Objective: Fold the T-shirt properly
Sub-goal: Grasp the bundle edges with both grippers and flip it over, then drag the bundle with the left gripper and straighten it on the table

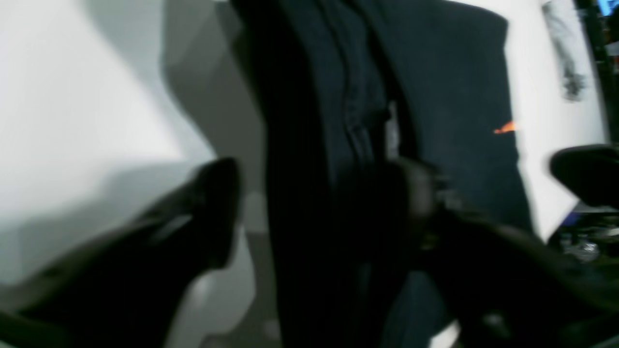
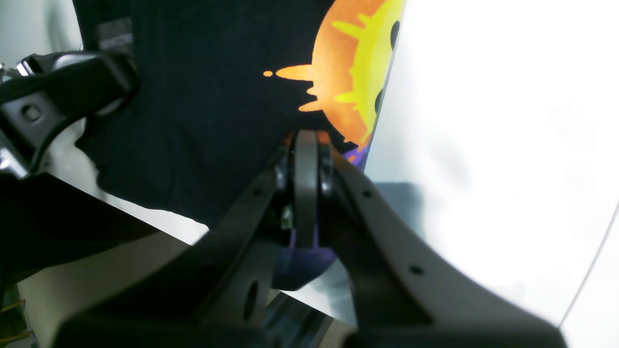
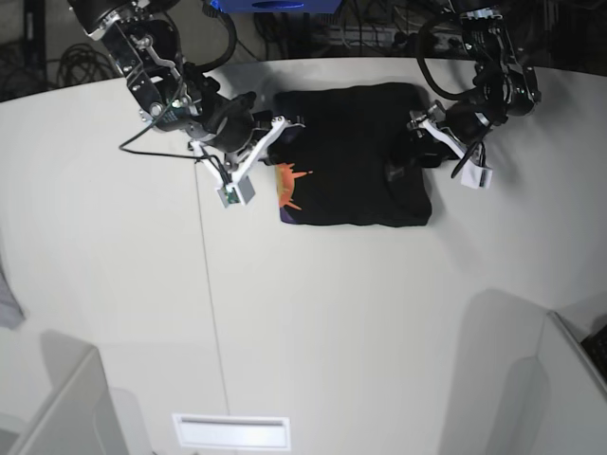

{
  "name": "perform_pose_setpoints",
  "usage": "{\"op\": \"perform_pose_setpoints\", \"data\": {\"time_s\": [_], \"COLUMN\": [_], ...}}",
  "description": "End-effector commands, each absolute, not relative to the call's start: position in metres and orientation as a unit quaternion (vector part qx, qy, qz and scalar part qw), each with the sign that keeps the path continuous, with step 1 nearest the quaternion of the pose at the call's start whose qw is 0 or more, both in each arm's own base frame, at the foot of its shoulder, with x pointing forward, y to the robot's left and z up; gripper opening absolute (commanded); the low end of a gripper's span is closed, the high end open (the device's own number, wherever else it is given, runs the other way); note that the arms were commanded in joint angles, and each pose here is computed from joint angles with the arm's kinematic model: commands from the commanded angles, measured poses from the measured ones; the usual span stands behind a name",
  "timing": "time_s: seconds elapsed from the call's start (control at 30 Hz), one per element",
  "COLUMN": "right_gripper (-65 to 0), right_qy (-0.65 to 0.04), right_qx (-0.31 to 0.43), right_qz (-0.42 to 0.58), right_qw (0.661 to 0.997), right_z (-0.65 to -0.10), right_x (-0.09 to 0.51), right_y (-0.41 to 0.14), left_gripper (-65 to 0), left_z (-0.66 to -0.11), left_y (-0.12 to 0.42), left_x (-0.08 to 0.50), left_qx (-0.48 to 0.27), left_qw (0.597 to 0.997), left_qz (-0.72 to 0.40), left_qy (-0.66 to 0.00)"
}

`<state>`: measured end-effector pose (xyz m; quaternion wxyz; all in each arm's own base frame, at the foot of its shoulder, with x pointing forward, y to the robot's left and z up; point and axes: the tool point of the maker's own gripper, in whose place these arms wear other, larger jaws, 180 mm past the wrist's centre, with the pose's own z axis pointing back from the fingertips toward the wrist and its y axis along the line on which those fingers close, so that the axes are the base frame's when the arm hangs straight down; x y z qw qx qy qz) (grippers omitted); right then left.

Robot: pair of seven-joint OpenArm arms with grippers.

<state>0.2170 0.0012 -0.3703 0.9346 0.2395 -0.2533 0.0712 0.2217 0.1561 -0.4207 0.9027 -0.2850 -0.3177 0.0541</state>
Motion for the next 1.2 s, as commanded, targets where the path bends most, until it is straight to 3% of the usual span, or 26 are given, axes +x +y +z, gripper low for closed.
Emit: {"op": "perform_pose_setpoints", "data": {"time_s": [0.0, 0.1, 0.27, 0.6, 1.03, 1.17], "right_gripper": [-65.0, -65.0, -65.0, -65.0, -65.0, -65.0], "right_qy": [-0.273, -0.291, -0.316, -0.333, -0.358, -0.367], "right_qx": [0.245, 0.244, 0.222, 0.16, 0.128, 0.112], "right_qz": [0.072, 0.066, 0.013, -0.082, -0.132, -0.143], "right_qw": [0.928, 0.923, 0.922, 0.926, 0.915, 0.912], "right_z": [-0.36, -0.357, -0.36, -0.366, -0.367, -0.365], "right_x": [0.225, 0.231, 0.24, 0.247, 0.227, 0.218], "right_y": [0.002, -0.001, -0.031, -0.106, -0.173, -0.196], "left_gripper": [-36.2, -51.3, -65.0, -65.0, -65.0, -65.0], "left_z": [-0.42, -0.423, -0.423, -0.427, -0.406, -0.409], "left_y": [0.158, 0.159, 0.158, 0.131, 0.103, 0.09], "left_x": [0.221, 0.219, 0.219, 0.214, 0.27, 0.284], "left_qx": [-0.279, -0.277, -0.277, -0.289, -0.248, -0.186], "left_qw": [0.906, 0.907, 0.909, 0.917, 0.918, 0.912], "left_qz": [0.051, 0.052, 0.047, -0.036, -0.174, -0.268], "left_qy": [-0.316, -0.312, -0.309, -0.274, -0.255, -0.249]}}
